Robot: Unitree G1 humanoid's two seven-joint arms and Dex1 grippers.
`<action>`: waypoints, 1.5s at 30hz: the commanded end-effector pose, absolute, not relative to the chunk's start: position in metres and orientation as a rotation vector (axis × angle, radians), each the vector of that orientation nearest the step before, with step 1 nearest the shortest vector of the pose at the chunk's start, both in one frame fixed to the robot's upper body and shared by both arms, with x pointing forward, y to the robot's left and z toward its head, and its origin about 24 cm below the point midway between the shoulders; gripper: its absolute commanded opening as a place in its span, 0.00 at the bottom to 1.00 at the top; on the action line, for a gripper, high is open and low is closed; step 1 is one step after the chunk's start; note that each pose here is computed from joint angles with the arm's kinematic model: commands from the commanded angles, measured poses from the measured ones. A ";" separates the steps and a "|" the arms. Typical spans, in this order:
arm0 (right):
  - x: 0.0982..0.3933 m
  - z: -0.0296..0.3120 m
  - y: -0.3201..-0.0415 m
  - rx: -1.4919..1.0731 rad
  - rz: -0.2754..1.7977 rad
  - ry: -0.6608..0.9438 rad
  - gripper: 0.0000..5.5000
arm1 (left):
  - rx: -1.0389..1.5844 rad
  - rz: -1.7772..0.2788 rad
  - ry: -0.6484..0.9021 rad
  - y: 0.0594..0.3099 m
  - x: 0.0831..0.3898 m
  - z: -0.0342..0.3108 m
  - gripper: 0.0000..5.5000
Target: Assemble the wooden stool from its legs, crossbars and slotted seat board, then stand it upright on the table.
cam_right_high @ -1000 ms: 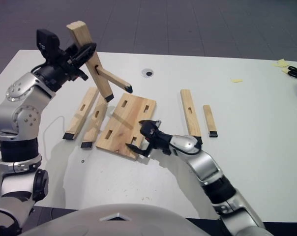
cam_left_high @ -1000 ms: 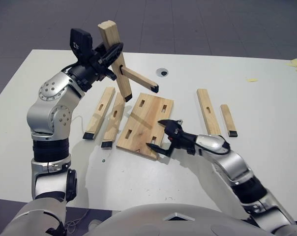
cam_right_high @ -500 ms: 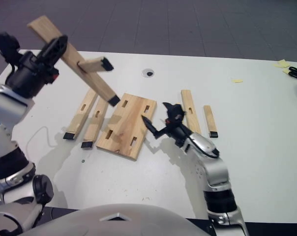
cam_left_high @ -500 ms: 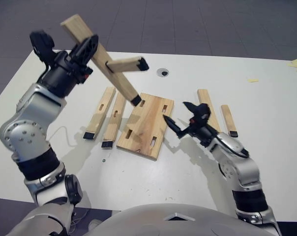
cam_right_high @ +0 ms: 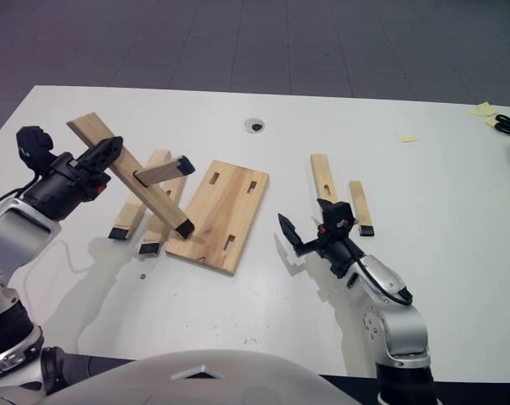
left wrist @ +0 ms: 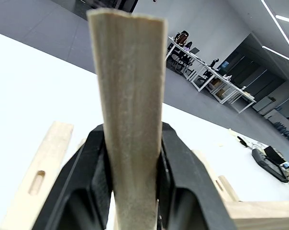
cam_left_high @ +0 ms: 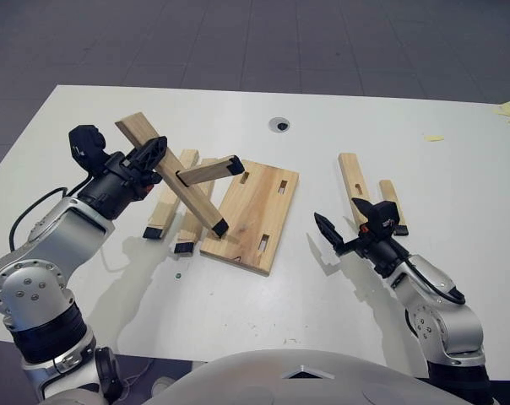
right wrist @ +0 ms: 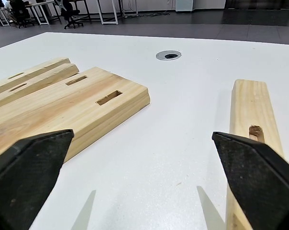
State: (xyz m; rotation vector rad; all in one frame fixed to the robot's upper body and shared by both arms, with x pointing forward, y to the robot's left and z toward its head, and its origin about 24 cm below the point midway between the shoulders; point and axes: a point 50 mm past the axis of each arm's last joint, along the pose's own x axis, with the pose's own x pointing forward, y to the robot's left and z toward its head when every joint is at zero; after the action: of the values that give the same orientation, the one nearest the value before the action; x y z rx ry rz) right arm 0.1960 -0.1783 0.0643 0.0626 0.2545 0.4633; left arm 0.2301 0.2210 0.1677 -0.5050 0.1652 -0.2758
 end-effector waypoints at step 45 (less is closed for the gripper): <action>0.241 0.082 -0.161 -0.138 0.517 0.100 0.98 | -0.100 -0.292 -0.050 0.167 0.302 0.128 0.19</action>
State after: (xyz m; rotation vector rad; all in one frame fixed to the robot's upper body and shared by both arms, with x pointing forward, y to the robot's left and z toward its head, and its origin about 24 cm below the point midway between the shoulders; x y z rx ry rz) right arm 0.2385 -0.1632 0.0806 -0.1260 0.1075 0.5062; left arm 0.3113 0.1693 0.1489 -0.0945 -0.1212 -0.2983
